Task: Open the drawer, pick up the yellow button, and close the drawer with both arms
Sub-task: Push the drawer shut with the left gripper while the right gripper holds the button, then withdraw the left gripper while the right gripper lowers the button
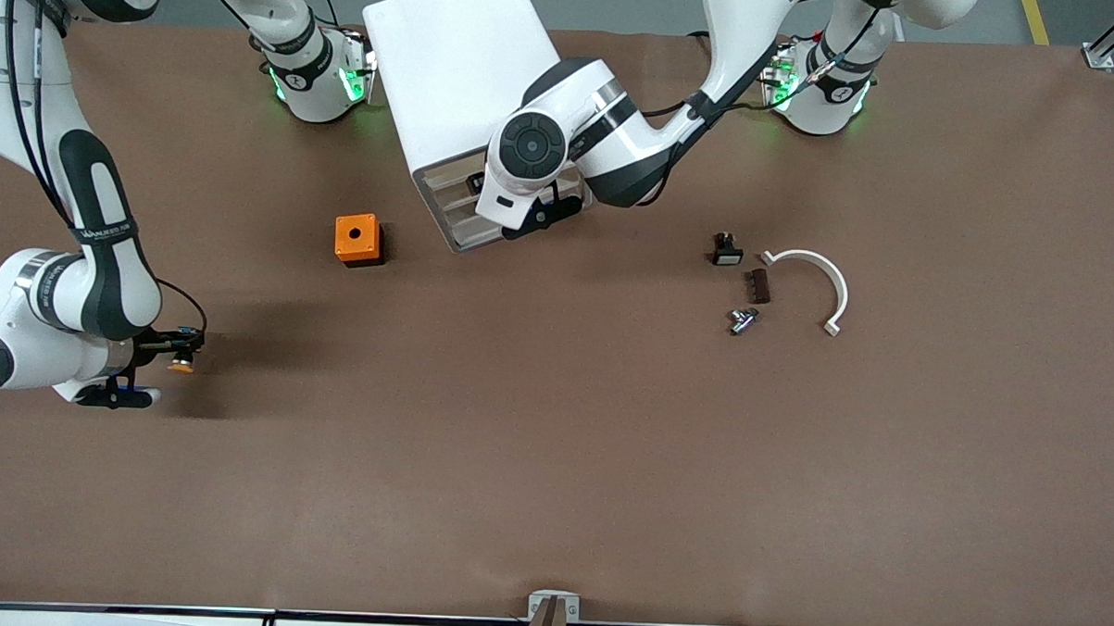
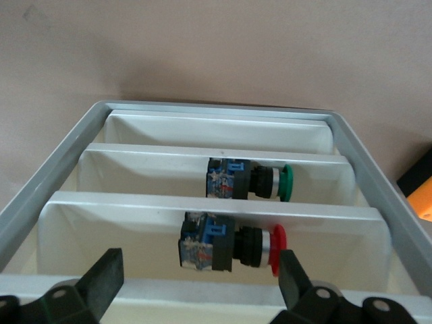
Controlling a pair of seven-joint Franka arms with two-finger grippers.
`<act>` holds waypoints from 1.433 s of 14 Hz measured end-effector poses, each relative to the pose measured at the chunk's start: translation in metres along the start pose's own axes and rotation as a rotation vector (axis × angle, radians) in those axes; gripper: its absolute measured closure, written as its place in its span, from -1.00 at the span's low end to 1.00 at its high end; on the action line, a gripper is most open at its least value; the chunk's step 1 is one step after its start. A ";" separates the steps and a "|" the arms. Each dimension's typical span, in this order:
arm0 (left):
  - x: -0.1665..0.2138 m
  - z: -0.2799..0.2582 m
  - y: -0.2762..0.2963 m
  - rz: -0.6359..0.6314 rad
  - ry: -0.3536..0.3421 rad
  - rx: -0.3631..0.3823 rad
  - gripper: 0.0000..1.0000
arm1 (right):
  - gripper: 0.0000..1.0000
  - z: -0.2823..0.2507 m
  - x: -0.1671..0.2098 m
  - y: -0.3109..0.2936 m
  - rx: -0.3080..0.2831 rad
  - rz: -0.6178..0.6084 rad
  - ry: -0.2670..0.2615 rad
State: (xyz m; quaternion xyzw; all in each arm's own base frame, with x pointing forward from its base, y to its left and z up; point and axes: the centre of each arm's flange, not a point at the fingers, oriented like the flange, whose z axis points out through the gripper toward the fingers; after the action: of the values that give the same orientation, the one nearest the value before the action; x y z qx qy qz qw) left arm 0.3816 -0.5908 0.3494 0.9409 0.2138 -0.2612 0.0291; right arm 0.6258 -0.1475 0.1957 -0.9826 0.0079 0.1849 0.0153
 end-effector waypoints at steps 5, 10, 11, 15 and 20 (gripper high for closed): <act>0.001 0.000 0.000 -0.003 -0.003 0.000 -1.00 | 0.16 0.002 0.001 -0.001 0.001 -0.001 -0.002; 0.015 -0.020 0.000 -0.013 0.024 -0.040 -1.00 | -0.27 0.002 0.001 -0.001 0.001 -0.002 -0.002; 0.024 -0.035 -0.003 -0.003 0.039 -0.060 -1.00 | -0.27 0.002 0.001 -0.001 0.001 -0.002 -0.002; 0.070 -0.113 -0.032 0.127 0.092 -0.149 -1.00 | -0.66 0.003 0.001 -0.001 0.001 -0.002 -0.003; 0.123 -0.178 -0.105 0.290 0.171 -0.170 -1.00 | -1.00 0.007 0.001 0.002 0.005 0.003 -0.009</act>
State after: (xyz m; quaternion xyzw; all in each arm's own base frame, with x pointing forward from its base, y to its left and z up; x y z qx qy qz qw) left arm 0.5177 -0.4181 0.4465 0.9747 0.0988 -0.1543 0.1277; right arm 0.6243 -0.1495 0.1882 -0.9817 0.0095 0.1892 0.0174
